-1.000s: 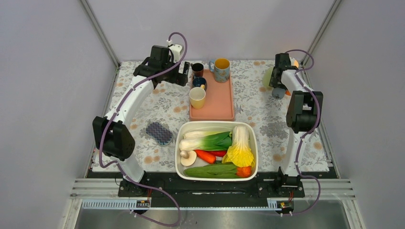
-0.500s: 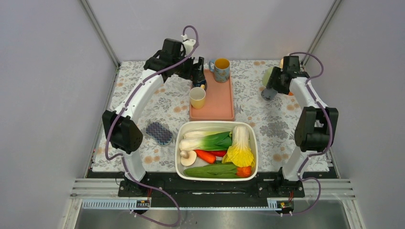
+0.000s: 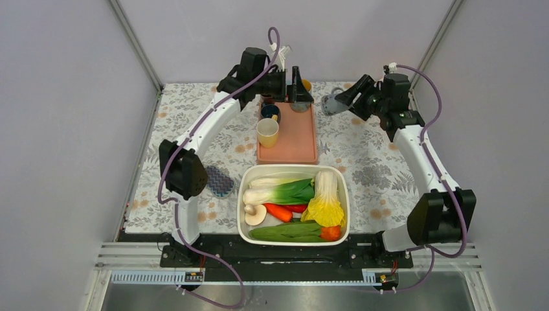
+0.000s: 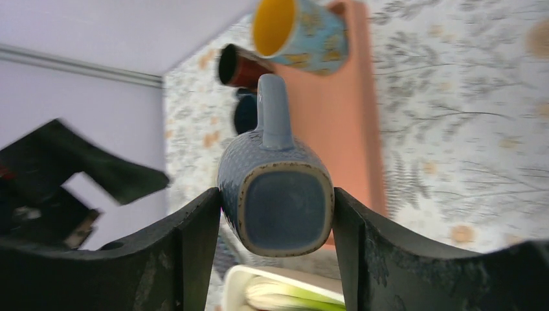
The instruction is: Turn the mug right side up
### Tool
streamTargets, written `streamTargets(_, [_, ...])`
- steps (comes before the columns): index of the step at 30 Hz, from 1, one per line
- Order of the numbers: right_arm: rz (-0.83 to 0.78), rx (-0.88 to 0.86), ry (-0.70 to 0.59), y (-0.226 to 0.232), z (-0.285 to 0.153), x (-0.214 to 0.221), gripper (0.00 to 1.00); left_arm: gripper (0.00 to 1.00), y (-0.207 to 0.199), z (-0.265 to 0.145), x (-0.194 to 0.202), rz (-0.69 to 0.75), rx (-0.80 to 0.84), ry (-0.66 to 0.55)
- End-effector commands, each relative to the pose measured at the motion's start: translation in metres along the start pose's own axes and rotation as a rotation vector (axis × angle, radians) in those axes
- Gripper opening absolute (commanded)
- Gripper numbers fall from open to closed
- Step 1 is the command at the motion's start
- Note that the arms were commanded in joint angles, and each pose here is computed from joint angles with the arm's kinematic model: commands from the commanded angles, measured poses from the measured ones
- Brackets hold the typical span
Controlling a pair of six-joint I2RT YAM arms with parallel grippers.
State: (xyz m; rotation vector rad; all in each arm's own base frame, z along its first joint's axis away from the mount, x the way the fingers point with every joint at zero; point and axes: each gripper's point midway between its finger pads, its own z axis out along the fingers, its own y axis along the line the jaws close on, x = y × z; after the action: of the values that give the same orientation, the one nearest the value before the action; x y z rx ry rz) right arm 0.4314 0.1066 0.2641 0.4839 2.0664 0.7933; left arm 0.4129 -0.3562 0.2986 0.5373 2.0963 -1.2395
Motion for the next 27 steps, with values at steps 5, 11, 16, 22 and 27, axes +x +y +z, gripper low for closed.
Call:
streamTargets(5, [0.115, -0.315, -0.164, 0.099, -0.048, -0.031, 0.0, 0.92, -0.068, 0.006, -0.021, -0.105, 0.263, -0.05])
streamTargets(11, [0.131, -0.356, -0.144, 0.113, -0.053, -0.029, 0.0, 0.9, -0.08, 0.001, -0.036, -0.065, 0.295, -0.092])
streamTargets(16, [0.144, -0.395, -0.131, 0.121, -0.057, -0.028, 0.0, 0.86, -0.098, -0.006, -0.042, -0.016, 0.325, -0.107])
streamTargets(22, [0.174, -0.474, -0.126, 0.138, -0.06, -0.033, 0.0, 0.78, -0.103, -0.008, -0.044, -0.024, 0.353, -0.11])
streamTargets(27, [0.22, -0.529, -0.097, 0.152, -0.054, -0.028, 0.0, 0.7, -0.12, -0.018, -0.06, 0.021, 0.391, -0.153])
